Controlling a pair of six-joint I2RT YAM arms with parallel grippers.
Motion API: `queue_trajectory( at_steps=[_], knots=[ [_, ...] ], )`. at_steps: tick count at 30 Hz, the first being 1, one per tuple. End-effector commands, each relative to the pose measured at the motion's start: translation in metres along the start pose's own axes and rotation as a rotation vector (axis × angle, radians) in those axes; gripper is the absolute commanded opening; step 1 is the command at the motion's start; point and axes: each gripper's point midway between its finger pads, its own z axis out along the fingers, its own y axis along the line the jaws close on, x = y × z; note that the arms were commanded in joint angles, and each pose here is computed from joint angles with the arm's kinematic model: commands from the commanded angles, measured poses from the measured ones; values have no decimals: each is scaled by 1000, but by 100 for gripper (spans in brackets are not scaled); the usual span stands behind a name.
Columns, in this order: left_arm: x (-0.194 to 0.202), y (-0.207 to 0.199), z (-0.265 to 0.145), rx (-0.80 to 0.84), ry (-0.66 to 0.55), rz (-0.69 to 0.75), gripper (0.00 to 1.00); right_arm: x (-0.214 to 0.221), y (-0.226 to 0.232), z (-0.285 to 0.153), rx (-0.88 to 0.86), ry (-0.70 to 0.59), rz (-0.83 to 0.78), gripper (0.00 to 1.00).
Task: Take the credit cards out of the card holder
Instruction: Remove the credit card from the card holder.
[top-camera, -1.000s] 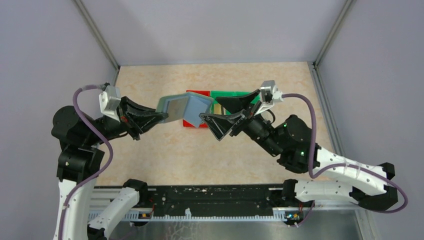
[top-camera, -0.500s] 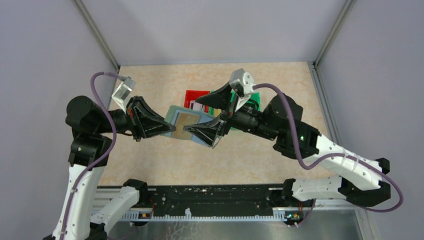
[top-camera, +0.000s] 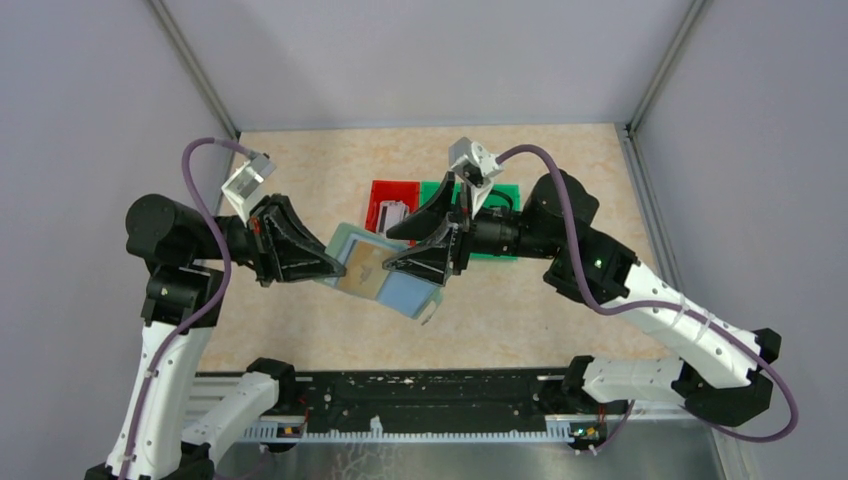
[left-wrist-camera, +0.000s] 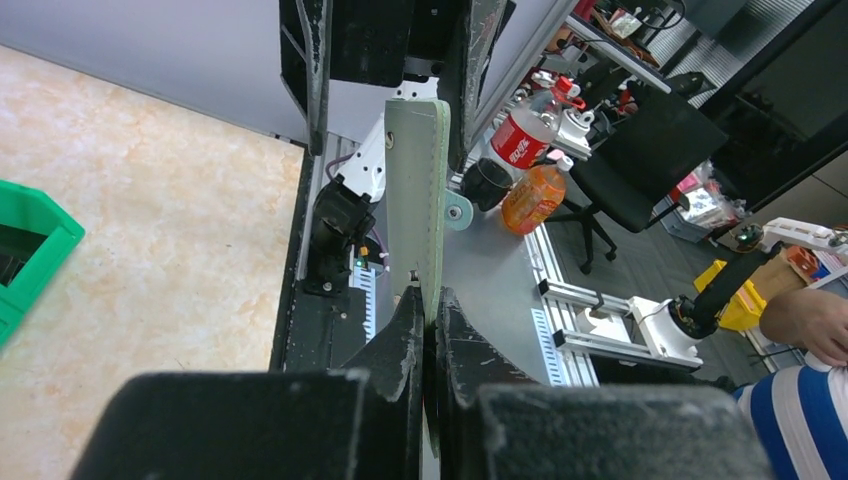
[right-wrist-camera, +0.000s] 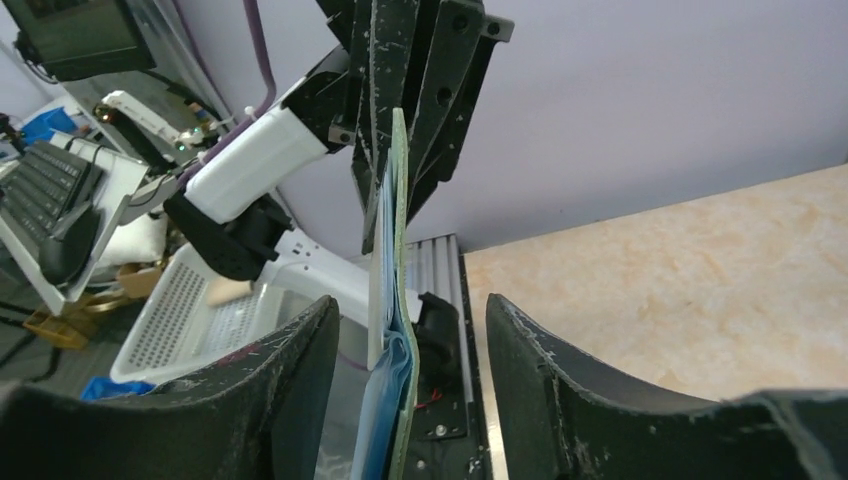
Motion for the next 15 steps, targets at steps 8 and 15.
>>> queue_trajectory(
  at_steps=[8, 15],
  knots=[
    [-18, 9, -2, -142, -37, 188, 0, 8, 11, -18, -40, -5, 45, 52],
    [-24, 13, -6, -210, -74, 299, 0, 6, -4, -9, 19, -40, 77, 10]
  ],
)
